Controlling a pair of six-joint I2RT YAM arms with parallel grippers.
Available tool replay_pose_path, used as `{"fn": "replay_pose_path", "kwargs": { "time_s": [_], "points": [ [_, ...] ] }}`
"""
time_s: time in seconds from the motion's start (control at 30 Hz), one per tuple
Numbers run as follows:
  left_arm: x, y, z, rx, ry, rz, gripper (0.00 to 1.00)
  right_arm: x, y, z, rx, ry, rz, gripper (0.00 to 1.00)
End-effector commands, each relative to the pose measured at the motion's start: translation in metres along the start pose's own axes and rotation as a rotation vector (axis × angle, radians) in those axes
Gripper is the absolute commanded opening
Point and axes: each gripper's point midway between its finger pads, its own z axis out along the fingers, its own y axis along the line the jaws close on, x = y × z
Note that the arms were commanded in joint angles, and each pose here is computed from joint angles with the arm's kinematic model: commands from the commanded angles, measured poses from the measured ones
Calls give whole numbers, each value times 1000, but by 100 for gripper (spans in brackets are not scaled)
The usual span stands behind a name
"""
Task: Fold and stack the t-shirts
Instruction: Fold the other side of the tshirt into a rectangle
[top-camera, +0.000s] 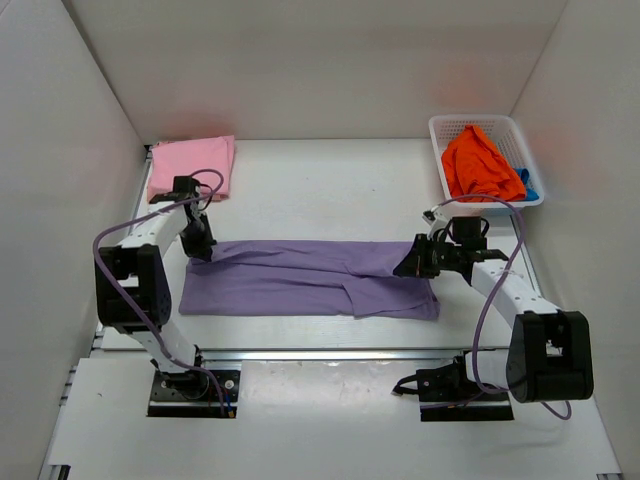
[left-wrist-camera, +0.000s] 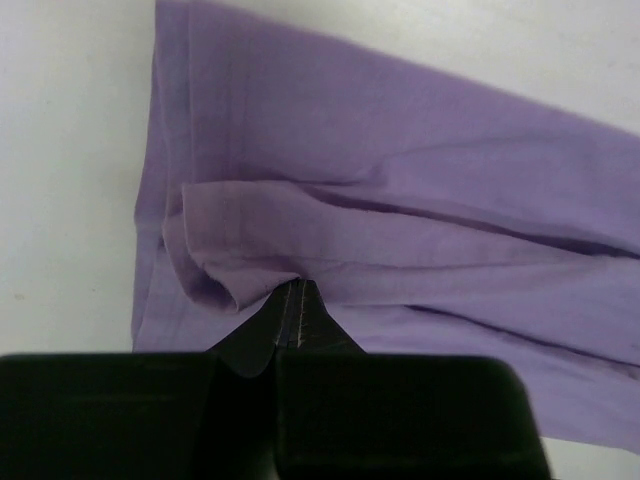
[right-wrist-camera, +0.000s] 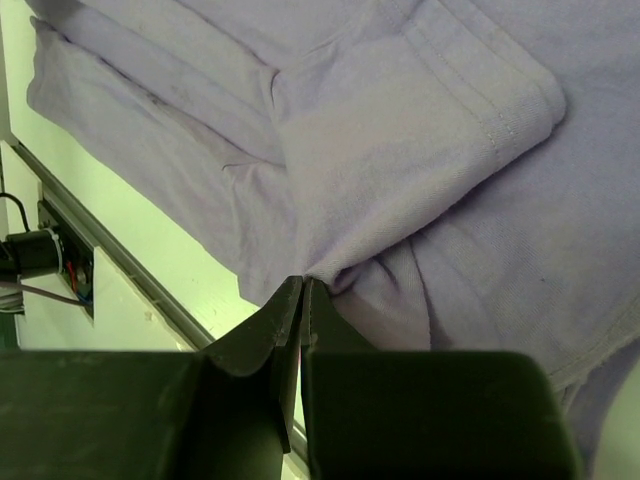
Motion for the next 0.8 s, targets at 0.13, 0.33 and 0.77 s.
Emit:
{"fn": "replay_pose_path", "kwargs": {
  "time_s": [0.13,0.33,0.77],
  "points": [
    [11,14,-15,1,-44,4,0,7,7,-10,8,16,-18,0],
    [25,34,-3,-48,-15,-10,0,26,1,-10,22,56,8,0],
    [32,42,23,-99,55,10,0,49,-25,-5,142,189,83,0]
  ]
}}
